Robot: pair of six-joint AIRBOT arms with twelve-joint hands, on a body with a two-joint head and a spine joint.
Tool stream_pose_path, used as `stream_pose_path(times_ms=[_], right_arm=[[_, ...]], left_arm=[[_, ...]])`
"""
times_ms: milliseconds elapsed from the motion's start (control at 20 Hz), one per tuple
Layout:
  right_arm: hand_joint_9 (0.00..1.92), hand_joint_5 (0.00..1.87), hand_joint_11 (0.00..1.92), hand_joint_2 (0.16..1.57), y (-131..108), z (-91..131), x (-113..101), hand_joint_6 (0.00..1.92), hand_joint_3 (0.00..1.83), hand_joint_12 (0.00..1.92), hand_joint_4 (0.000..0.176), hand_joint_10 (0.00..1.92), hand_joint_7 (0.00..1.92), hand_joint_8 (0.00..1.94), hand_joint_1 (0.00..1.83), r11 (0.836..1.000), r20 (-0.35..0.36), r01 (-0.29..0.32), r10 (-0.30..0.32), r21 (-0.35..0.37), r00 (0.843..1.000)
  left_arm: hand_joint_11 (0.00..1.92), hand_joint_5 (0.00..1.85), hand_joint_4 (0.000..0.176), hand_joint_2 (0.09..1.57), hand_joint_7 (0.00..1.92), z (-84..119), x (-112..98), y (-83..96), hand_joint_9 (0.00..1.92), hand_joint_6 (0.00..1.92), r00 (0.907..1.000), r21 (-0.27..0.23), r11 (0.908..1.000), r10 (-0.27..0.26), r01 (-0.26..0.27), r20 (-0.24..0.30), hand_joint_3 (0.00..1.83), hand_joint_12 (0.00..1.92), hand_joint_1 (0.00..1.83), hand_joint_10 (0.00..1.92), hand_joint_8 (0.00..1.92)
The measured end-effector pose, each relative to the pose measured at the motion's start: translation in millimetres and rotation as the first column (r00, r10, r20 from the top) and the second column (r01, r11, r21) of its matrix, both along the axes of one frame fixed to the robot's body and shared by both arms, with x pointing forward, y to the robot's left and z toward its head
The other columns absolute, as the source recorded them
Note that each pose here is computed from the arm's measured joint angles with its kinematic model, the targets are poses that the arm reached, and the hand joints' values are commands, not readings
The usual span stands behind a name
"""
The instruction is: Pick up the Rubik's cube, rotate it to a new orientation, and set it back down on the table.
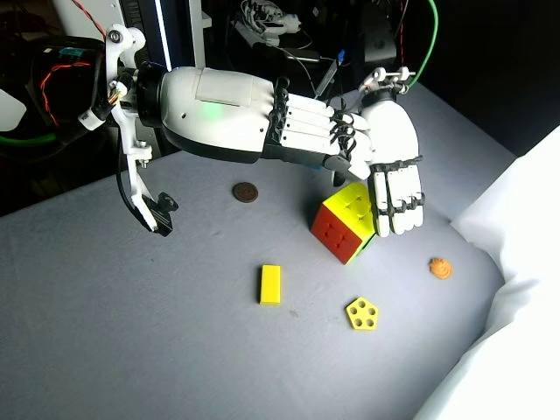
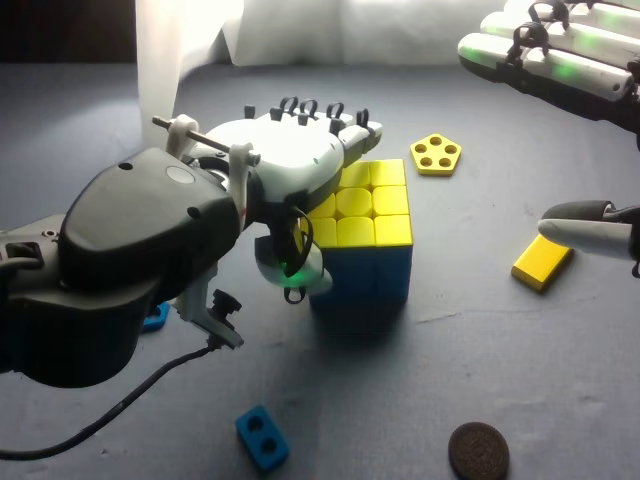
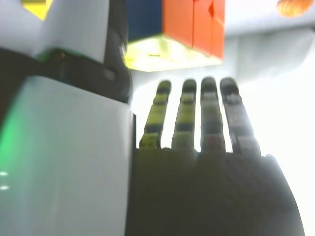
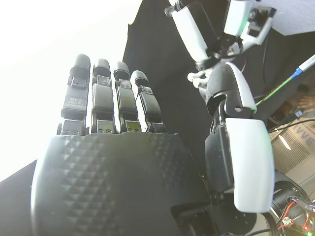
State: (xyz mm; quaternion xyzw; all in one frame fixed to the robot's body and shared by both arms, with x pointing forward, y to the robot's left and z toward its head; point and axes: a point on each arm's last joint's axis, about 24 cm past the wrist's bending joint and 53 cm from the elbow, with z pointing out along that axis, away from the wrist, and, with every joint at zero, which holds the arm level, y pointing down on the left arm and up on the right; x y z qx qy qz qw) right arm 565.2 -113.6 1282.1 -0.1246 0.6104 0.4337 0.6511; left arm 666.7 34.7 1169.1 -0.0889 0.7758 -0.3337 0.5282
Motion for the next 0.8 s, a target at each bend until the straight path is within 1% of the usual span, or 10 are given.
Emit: stream_pose_path(times_ms=[50,150,200,300,350,550,600,650,700,800], right_arm=[[0.09,0.02,0.00,1.20,0.0,0.0,0.0,0.01,0.00,0.53,0.000,0.00,0.09,0.00,0.37,1.000,0.000,0.000,0.000,0.000,1.000],[0.08,0.04,0.00,1.20,0.6,0.0,-0.6,0.00,0.00,0.34,0.000,0.01,0.09,0.00,0.43,1.000,0.003,-0.003,0.003,-0.003,1.000],[0.08,0.01,0.00,1.20,0.7,-0.6,-0.7,0.00,0.00,0.43,0.000,0.01,0.07,0.00,0.39,1.000,0.001,-0.003,0.003,-0.004,1.000],[0.07,0.00,0.00,1.21,0.5,-2.6,-0.7,0.00,0.00,0.57,0.000,0.00,0.05,0.00,0.36,1.000,-0.002,-0.002,0.002,-0.009,1.000],[0.07,0.00,0.00,1.21,0.6,-2.6,-0.8,0.00,0.00,0.59,0.000,0.00,0.05,0.00,0.35,1.000,-0.002,-0.003,0.003,-0.009,1.000],[0.09,0.00,0.00,1.21,1.8,-2.7,-2.0,0.00,0.00,0.64,0.000,0.01,0.05,0.01,0.34,1.000,0.004,-0.008,0.008,-0.015,1.000],[0.09,0.00,0.00,1.21,1.8,-2.7,-2.0,0.00,0.00,0.58,0.000,0.01,0.06,0.00,0.38,1.000,0.004,-0.008,0.008,-0.015,1.000],[0.09,0.03,0.00,1.20,1.5,-2.8,-1.8,0.01,0.00,0.29,0.000,0.00,0.08,0.00,0.45,1.000,0.003,-0.007,0.007,-0.015,1.000],[0.09,0.03,0.00,1.20,1.5,-2.7,-1.8,0.01,0.00,0.29,0.000,0.00,0.08,0.00,0.45,1.000,0.003,-0.007,0.007,-0.014,1.000],[0.12,0.01,0.00,1.20,1.6,-2.7,-1.9,0.00,0.00,0.53,0.000,0.01,0.09,0.00,0.37,1.000,0.004,-0.008,0.008,-0.015,1.000]], left_arm=[[0.00,0.00,0.034,1.02,0.00,-1.0,2.1,0.3,0.00,0.00,1.0000,-0.001,1.0000,0.005,-0.005,-0.003,0.01,0.00,1.11,0.00,0.00],[0.00,0.00,0.032,0.99,0.00,-2.8,5.3,0.0,0.00,0.00,0.9999,-0.004,0.9999,0.011,-0.011,-0.007,0.00,0.00,1.17,0.00,0.00],[0.00,0.00,0.030,1.02,0.00,-3.7,6.5,-0.9,0.00,0.00,0.9999,-0.004,0.9999,0.010,-0.010,-0.009,0.01,0.00,1.12,0.00,0.00],[0.00,0.00,0.042,1.07,0.00,-6.8,7.8,-2.4,0.00,0.00,0.9998,-0.001,1.0000,0.005,-0.005,-0.019,0.03,0.00,1.03,0.00,0.00],[0.00,0.00,0.048,1.07,0.00,-8.6,8.6,-1.6,0.00,0.00,0.9996,0.001,1.0000,0.008,-0.008,-0.026,0.02,0.00,1.03,0.00,0.00],[0.00,0.00,0.045,1.07,0.00,-12.6,11.9,-3.9,0.00,0.00,0.9993,0.013,0.9999,0.011,-0.011,-0.036,0.02,0.00,1.03,0.00,0.00],[0.00,0.00,0.047,1.03,0.00,-14.1,12.5,-5.6,0.00,0.00,0.9991,0.012,0.9999,0.012,-0.011,-0.041,0.00,0.00,1.10,0.00,0.00],[0.00,0.00,0.046,0.98,0.00,-16.1,13.0,-7.8,0.00,0.00,0.9988,0.009,0.9999,0.009,-0.009,-0.049,0.00,0.00,1.17,0.00,0.00],[0.00,0.00,0.046,0.98,0.00,-16.9,13.2,-9.1,0.00,0.00,0.9986,0.008,0.9999,0.008,-0.008,-0.052,0.00,0.00,1.17,0.00,0.00],[0.00,0.00,0.037,1.06,0.00,-19.8,13.8,-10.4,0.00,0.00,0.9980,0.008,0.9999,0.010,-0.009,-0.063,0.02,0.00,1.04,0.00,0.00]])
